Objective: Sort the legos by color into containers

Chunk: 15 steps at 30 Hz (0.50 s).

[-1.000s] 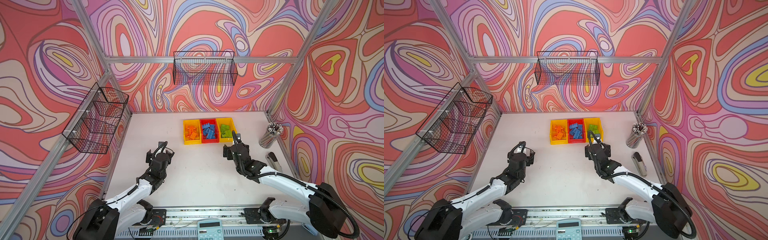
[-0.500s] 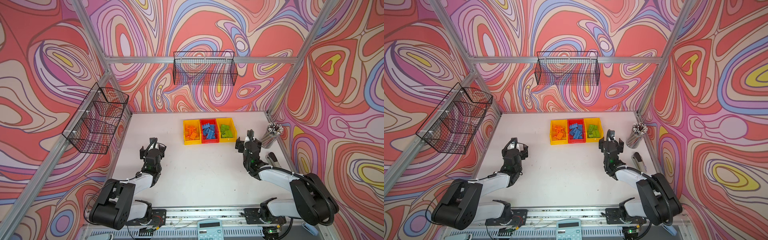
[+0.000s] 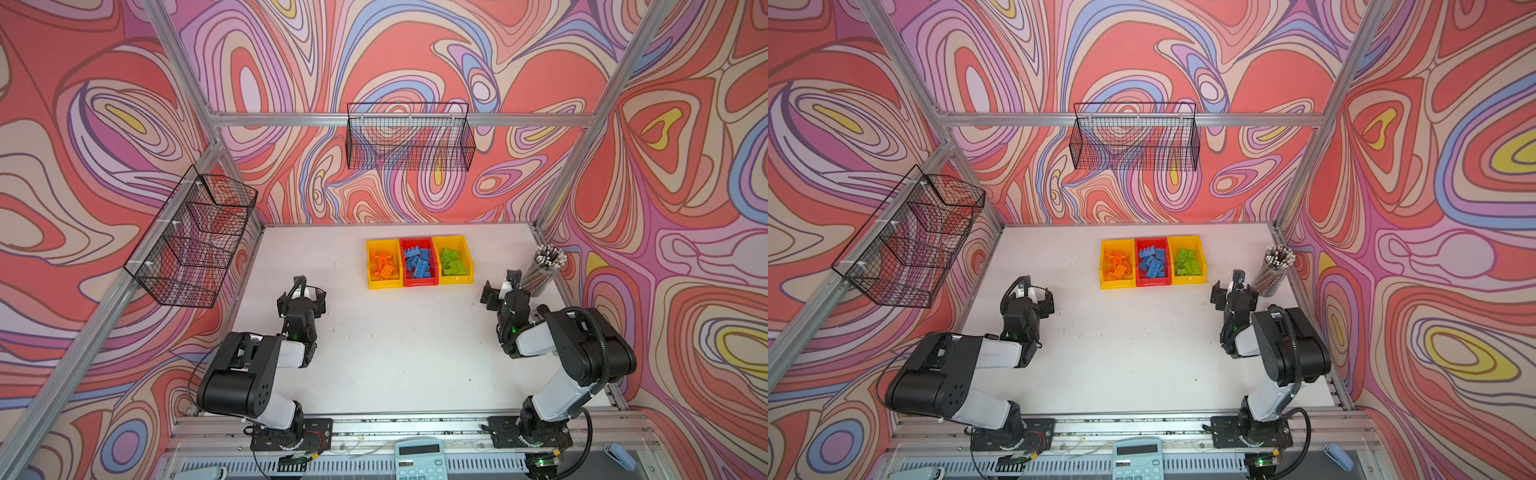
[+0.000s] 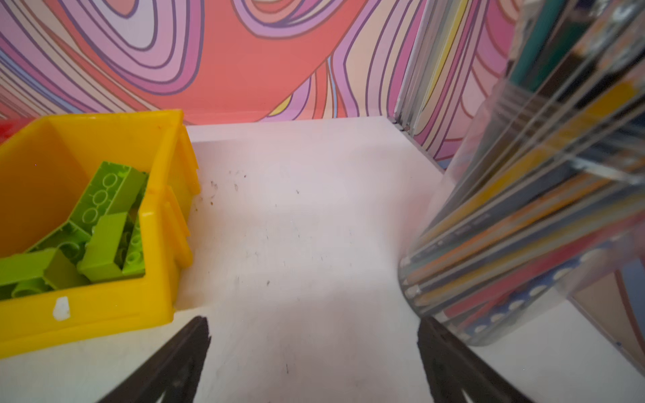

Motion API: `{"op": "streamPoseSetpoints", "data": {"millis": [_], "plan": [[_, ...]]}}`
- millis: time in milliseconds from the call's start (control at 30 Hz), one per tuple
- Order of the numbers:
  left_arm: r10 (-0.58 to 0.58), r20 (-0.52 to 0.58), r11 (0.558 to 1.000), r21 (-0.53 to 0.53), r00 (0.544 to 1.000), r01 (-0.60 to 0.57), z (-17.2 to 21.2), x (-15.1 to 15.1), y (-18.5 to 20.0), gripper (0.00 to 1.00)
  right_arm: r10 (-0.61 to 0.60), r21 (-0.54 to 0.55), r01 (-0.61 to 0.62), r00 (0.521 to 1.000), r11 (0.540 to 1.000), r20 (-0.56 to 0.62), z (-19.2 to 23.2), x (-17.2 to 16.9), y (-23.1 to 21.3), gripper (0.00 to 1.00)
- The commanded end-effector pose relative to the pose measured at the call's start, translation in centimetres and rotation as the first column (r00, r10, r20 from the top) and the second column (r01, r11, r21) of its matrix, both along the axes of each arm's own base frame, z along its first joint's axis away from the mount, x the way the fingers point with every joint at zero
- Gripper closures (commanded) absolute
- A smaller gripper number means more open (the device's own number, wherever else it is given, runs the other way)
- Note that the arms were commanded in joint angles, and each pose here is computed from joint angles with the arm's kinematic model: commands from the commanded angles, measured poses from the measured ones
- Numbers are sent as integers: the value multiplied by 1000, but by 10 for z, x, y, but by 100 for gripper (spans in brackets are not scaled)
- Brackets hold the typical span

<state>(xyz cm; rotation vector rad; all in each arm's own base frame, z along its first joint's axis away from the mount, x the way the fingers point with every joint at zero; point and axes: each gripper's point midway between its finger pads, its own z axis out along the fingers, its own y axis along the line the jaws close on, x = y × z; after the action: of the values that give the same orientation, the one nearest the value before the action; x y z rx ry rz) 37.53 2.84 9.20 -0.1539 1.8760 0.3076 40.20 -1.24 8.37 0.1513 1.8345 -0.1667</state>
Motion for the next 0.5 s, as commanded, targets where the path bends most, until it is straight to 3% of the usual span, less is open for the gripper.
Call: {"op": "streamPoseSetpoints", "data": {"millis": [0,133,233,467], "plan": [[-64,-6,997,-46,998,63,3,9,-11,6,78,20,-80,991,997,107,26,8,12,2],[-111,-46,989,-108,993,105,-3,16,-10,5,123,40,-127,988,991,98,24,12,14,2],[-110,-22,989,-102,994,107,-2,17,-9,0,132,50,-137,987,989,95,23,12,14,2],[-109,-21,989,-100,994,106,-1,17,-9,0,109,49,-114,990,992,85,22,15,10,2]]}}
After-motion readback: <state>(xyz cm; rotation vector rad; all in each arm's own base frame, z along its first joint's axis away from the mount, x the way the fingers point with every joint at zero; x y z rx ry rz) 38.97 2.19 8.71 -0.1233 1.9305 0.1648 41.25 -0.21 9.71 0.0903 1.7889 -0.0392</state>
